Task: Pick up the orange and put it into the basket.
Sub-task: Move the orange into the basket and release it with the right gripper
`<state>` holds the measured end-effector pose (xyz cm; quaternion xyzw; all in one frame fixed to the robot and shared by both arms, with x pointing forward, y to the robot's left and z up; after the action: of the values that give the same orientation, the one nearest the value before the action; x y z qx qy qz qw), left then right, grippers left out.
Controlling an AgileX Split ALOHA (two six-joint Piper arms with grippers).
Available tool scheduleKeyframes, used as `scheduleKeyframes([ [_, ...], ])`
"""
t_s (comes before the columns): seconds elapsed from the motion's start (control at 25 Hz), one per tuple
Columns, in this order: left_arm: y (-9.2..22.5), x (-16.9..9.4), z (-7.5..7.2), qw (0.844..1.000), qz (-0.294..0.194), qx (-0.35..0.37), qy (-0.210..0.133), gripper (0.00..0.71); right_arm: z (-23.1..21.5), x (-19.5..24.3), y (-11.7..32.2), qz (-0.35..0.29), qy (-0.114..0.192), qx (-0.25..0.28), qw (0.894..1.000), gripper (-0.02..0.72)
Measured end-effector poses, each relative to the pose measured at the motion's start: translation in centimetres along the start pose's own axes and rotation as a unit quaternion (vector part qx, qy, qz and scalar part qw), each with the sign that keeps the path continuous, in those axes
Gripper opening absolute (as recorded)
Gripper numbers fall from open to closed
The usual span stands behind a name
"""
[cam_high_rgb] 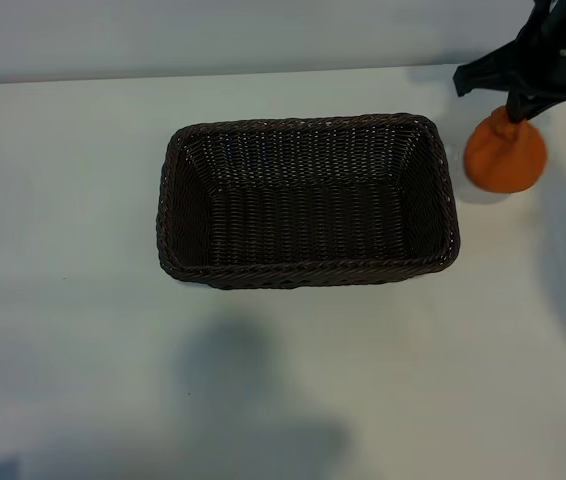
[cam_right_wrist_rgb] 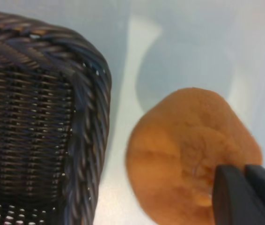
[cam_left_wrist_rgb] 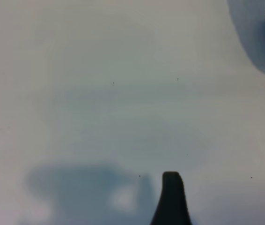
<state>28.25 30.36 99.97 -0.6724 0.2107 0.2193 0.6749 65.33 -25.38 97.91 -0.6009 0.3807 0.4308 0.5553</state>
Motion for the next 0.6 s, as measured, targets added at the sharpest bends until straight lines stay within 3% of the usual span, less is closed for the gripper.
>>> scheduleKeyframes([
  [0.6,0.0,0.0,0.0,1.000,0.000,0.000,0.000,0.570,-0.1,-3.3,-1.1,-0.026,0.001,0.000,1.000,0.049],
])
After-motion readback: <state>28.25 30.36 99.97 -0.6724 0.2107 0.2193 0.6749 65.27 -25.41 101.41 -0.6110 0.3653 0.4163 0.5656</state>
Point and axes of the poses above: a point on each arm's last joint axis where the gripper is mounted, x pointing out along that axis toward the gripper, z along the wrist's bending axis when the last joint is at zero, y = z × x, the point moved 7 cm from there along x, pointing out along that axis toward the gripper, and after that the axes turned 4 degrees about -x, right-handed, at the moved point
